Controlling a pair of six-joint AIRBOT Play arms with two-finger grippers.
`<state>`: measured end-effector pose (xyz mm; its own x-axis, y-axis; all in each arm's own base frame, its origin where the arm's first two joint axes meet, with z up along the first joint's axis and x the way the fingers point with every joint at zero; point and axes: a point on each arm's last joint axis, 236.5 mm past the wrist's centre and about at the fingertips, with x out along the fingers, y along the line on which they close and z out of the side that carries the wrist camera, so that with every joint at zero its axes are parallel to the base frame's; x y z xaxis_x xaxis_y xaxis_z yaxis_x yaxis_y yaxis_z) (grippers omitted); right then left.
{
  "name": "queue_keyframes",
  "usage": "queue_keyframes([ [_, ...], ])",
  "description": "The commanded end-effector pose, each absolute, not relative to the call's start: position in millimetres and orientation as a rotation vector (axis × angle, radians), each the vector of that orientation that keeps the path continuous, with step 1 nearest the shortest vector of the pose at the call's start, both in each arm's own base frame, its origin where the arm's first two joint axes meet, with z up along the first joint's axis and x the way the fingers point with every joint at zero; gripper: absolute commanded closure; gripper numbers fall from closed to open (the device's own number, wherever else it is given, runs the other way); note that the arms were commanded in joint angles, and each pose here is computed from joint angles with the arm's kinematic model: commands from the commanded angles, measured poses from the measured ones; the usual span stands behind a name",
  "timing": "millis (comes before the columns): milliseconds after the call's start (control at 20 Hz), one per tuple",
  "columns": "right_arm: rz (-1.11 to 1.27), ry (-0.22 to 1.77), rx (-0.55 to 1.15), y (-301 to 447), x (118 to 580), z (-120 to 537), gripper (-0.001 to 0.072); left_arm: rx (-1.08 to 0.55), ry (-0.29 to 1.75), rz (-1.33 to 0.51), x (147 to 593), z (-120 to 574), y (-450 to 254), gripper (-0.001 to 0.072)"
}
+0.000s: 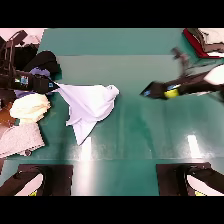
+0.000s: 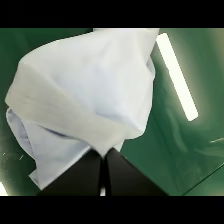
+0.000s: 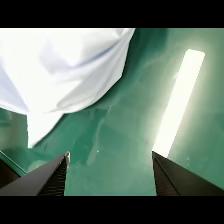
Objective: Fold the shirts.
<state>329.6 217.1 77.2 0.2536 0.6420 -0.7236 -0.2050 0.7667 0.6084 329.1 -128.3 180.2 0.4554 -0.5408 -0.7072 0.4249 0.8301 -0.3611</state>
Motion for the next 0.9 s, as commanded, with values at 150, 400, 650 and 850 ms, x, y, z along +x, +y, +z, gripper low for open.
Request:
queue_keyframes([
  [150,0.544,1.231,0.598,303.8,349.6,-23.6,0.0160,-0.142,0.915,-0.603,324.2,190.2,-129.4,0.0685],
  [400,0.509,1.220,0.626,320.8,388.9,-47.4,0.0161,-0.154,0.923,-0.597,323.5,189.9,-129.5,0.0685],
  [650,0.527,1.281,0.621,337.7,403.2,-68.1,0.0171,-0.155,0.924,-0.597,323.3,189.8,-129.5,0.0685],
  [850,0.538,1.266,0.603,341.0,412.6,-69.2,0.0590,-0.156,0.924,-0.597,323.3,189.8,-129.5,0.0685],
])
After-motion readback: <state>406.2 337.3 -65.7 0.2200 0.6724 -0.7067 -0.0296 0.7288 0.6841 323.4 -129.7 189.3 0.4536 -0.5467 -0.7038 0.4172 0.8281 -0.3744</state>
